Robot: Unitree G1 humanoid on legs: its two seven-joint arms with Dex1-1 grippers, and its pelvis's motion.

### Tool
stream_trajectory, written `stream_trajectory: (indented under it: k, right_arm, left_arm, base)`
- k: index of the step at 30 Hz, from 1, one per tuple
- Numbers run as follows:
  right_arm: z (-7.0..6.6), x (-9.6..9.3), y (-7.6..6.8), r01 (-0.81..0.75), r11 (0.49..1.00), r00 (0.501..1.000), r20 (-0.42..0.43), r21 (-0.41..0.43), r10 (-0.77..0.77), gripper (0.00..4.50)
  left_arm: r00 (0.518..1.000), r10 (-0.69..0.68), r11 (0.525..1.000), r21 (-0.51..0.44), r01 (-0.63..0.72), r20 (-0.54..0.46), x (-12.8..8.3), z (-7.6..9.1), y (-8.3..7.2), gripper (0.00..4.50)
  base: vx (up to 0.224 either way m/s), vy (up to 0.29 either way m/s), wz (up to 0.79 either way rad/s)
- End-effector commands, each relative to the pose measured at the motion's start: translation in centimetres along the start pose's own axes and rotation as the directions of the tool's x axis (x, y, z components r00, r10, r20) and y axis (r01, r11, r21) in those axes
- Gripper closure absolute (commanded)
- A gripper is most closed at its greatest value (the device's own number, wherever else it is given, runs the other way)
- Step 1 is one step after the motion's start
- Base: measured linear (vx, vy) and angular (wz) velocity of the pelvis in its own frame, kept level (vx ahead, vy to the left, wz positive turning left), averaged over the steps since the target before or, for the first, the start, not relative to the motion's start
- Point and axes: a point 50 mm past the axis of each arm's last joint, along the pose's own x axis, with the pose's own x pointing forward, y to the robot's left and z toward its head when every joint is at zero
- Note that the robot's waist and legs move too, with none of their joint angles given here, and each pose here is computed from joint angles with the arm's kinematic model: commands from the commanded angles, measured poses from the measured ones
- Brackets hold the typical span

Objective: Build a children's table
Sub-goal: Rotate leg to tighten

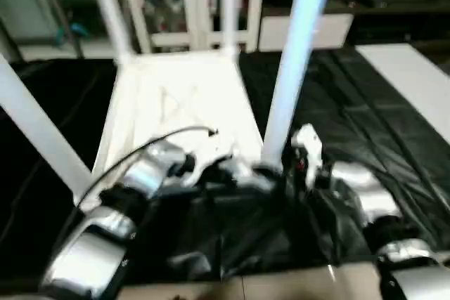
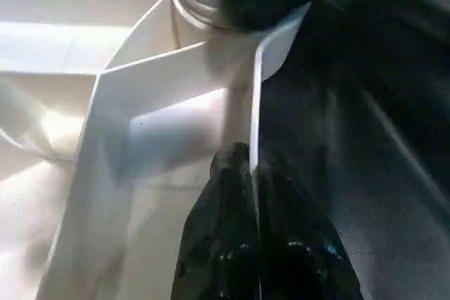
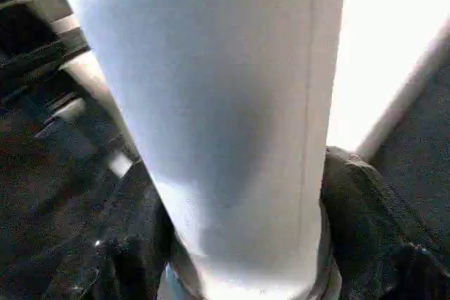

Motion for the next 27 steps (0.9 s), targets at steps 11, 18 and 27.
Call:
stream_trajectory:
  k: [11, 18, 27]
  right_arm:
    - [0.6, 5.1, 0.8, 0.584, 0.808, 0.812, -0.053, 0.082, -0.581, 1.89]
    - [1.8, 6.1, 1.6, 0.576, 0.808, 0.813, 0.016, 0.119, -0.582, 1.89]
    - [4.1, 4.2, 0.6, 0.396, 0.918, 0.906, 0.17, -0.009, -0.389, 1.0]
  left_arm:
    - [0.926, 0.376, 0.926, -0.026, -0.376, -0.003, 1.9, 2.2, 1.8, 4.5]
    - [0.928, 0.371, 0.928, -0.041, -0.37, 0.021, 2.1, 2.5, 1.8, 4.5]
    - [0.982, 0.189, 0.981, -0.047, -0.187, 0.022, 2.0, 0.7, 0.6, 4.5]
  base:
    - [0.0, 0.0, 0.0]
    - [0.031, -0.001, 0.01]
    - [0.0, 0.0, 0.0]
